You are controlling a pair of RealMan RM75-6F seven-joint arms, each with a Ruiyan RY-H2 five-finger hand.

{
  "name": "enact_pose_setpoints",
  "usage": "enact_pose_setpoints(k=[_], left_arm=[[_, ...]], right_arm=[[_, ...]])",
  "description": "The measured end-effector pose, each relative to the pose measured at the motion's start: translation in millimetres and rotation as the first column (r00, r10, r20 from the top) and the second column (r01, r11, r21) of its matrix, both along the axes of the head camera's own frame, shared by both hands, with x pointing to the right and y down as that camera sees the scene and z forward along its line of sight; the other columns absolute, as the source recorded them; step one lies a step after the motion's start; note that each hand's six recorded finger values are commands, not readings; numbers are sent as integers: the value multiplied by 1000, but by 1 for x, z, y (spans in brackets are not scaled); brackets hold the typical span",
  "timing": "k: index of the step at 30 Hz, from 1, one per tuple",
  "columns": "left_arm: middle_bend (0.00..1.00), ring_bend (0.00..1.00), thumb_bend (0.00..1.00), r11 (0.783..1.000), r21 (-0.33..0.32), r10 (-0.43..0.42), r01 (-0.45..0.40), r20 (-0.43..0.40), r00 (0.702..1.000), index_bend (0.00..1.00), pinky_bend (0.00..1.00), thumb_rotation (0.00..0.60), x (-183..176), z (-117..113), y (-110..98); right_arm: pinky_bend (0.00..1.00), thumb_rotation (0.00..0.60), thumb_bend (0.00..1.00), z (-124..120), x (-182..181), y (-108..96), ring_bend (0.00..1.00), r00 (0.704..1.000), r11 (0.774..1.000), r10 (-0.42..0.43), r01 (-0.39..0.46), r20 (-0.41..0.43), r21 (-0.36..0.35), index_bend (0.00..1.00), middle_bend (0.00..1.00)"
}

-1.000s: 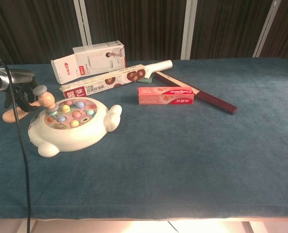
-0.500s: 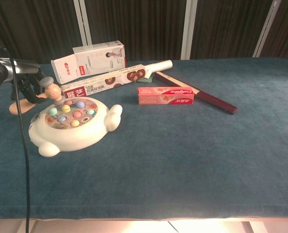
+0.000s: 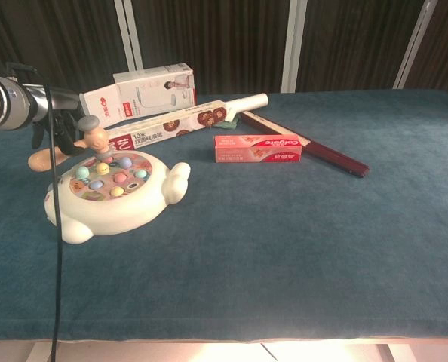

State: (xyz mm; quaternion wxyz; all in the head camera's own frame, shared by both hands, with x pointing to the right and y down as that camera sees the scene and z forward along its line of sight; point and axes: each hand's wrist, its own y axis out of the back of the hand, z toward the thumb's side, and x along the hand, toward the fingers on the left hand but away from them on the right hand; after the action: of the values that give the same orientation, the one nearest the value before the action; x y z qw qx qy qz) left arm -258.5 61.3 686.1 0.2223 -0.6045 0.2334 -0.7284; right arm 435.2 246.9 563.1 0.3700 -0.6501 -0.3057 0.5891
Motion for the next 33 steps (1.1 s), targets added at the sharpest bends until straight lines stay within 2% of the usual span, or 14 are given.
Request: enact_pose_setpoints(k=[20, 27, 33], left_arm=[[650, 633, 646, 999, -40, 20, -19, 48, 999, 780, 641, 600, 3, 16, 5], [650, 634, 646, 1000, -20, 17, -16, 13, 1000, 780, 641, 600, 6, 4, 3], [650, 634, 641, 1000, 0, 27, -27, -17, 999, 780, 641, 600, -2, -18, 6]], right_arm=[[11, 600, 132, -2, 2, 0, 0, 1000, 1000, 3, -3, 2, 3, 0, 0], [11, 600, 132, -2, 3, 0, 0, 1000, 1000, 7, -7, 0, 6, 0, 0], [11, 600, 132, -1, 3, 1, 0, 1000, 1000, 2, -2, -4, 1, 0, 0]])
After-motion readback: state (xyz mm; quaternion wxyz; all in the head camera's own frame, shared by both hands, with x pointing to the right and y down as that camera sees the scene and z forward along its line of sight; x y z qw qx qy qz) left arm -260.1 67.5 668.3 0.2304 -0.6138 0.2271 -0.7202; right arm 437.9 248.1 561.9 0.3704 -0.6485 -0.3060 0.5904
